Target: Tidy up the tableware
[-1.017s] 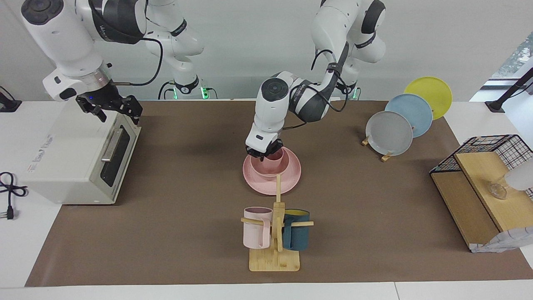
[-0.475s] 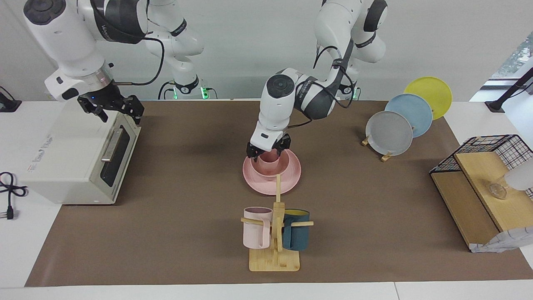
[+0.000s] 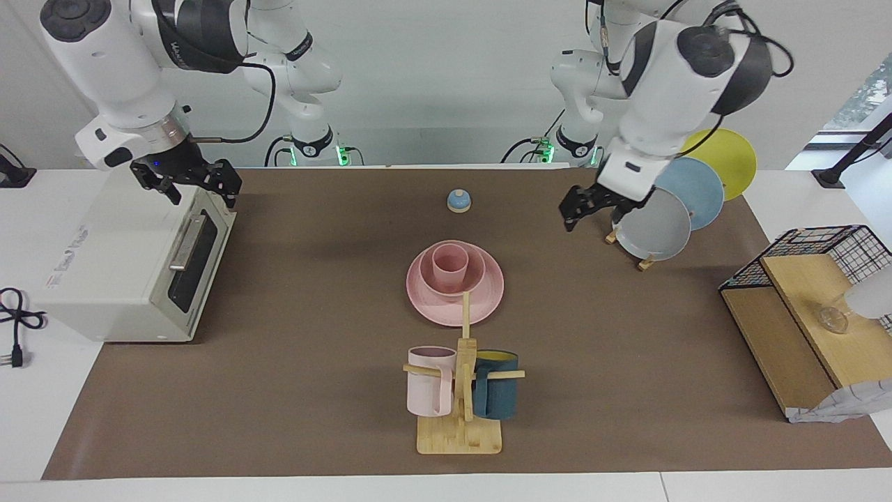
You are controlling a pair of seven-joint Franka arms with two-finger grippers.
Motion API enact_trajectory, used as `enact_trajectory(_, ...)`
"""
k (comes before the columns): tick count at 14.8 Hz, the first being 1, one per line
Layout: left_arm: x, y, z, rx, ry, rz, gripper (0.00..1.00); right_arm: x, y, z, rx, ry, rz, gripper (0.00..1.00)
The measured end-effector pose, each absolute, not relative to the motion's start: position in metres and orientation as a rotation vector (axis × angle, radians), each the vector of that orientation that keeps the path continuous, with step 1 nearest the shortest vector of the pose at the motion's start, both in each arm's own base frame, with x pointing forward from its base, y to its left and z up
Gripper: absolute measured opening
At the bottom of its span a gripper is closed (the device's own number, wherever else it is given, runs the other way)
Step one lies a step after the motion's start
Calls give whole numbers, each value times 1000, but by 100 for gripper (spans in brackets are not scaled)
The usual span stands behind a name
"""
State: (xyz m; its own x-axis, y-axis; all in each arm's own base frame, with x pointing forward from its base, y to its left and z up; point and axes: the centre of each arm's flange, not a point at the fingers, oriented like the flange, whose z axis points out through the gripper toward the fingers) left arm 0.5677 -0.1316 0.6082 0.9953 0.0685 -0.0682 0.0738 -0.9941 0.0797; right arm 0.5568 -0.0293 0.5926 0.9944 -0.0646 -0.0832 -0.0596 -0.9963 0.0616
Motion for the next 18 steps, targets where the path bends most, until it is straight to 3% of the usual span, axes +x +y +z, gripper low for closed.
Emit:
enact_trajectory(4, 550, -46, 628, 3062, 25, -136, 100, 557, -29, 593, 3078, -96, -131, 100)
enact_trajectory(18, 521, -59, 622, 3081, 0, -210, 100, 557, -29, 593, 3078, -96, -131, 100)
